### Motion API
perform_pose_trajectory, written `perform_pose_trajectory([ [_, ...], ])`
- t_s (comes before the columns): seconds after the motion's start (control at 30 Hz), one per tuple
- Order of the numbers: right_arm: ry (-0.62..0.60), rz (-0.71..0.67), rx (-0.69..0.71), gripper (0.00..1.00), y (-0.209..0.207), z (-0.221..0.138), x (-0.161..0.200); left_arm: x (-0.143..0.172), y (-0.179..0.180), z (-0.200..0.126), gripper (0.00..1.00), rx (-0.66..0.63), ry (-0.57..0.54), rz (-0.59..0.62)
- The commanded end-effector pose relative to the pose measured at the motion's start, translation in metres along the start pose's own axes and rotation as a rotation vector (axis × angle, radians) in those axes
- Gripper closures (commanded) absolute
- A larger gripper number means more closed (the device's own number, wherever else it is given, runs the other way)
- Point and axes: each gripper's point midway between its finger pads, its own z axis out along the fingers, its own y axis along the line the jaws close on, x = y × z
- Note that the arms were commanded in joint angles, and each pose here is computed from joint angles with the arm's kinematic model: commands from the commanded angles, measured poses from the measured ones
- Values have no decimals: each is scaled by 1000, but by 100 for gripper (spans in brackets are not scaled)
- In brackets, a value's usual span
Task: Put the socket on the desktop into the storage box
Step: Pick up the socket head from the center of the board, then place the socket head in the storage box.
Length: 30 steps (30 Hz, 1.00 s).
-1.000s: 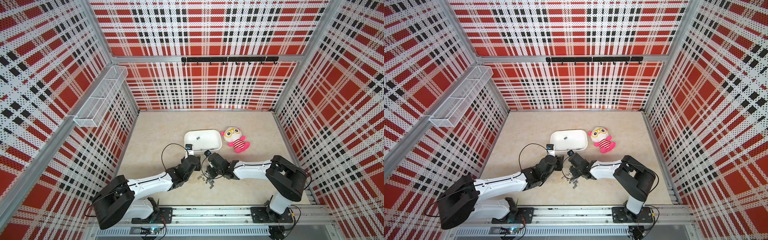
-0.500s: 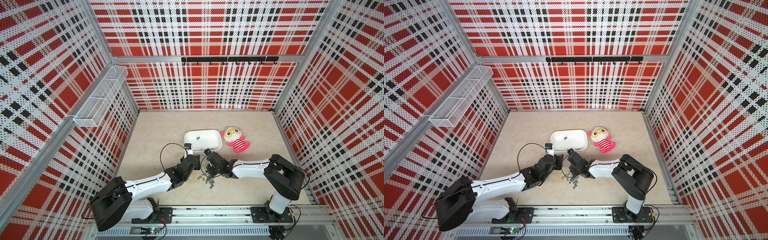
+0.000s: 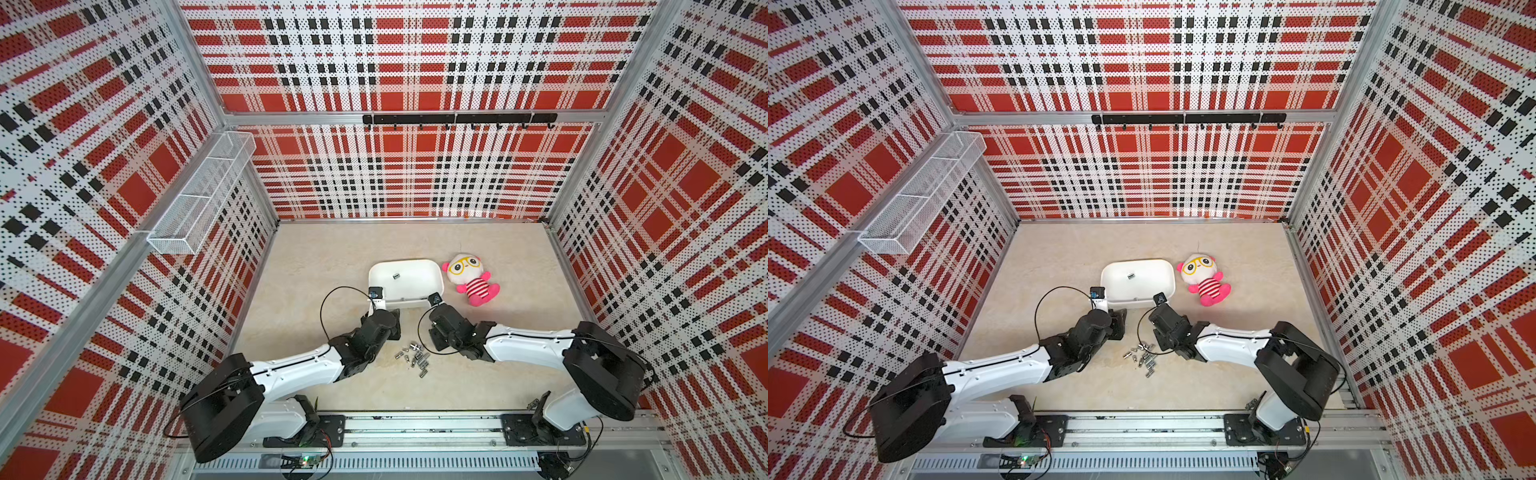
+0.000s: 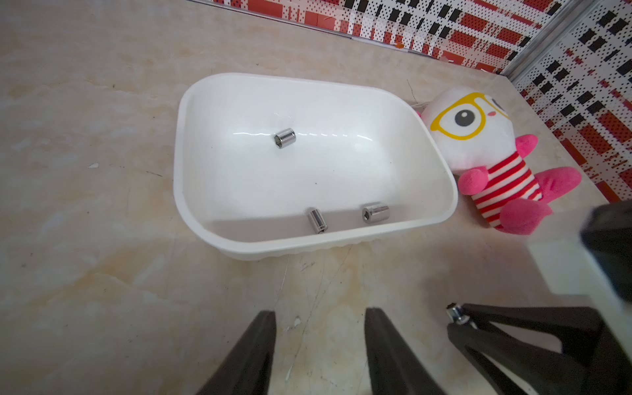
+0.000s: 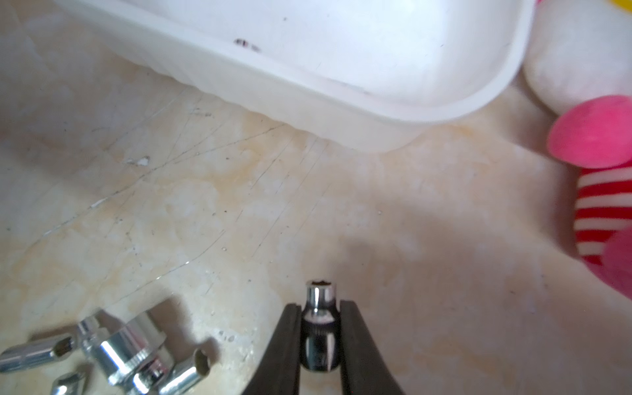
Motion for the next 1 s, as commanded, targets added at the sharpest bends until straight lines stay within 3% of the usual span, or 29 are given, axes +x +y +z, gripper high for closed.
perform_pose_trajectory([
  [0.0,-85,56,94,100,-26,-20,-11,1,5,2,52,-20,1,-2],
  [0.13,-166,85,41,100,-23,-40,-30,0,7,1,52,-25,-7,2],
  [0.3,-193,167,-67,100,-13,-48,-79,-3,6,-2,52,-10,-22,-4],
  [0.4,-172,238,-94,100,-16,-31,-108,-5,5,-5,52,4,-29,-10],
  [0.6,-81,245,-18,100,-13,24,-142,-9,2,-13,51,43,-57,-29],
  [0.87,5,279,-7,100,-7,78,-149,-11,1,-17,50,64,-69,-42],
  [0.97,35,295,5,93,-11,92,-144,-10,0,-16,50,65,-62,-38],
])
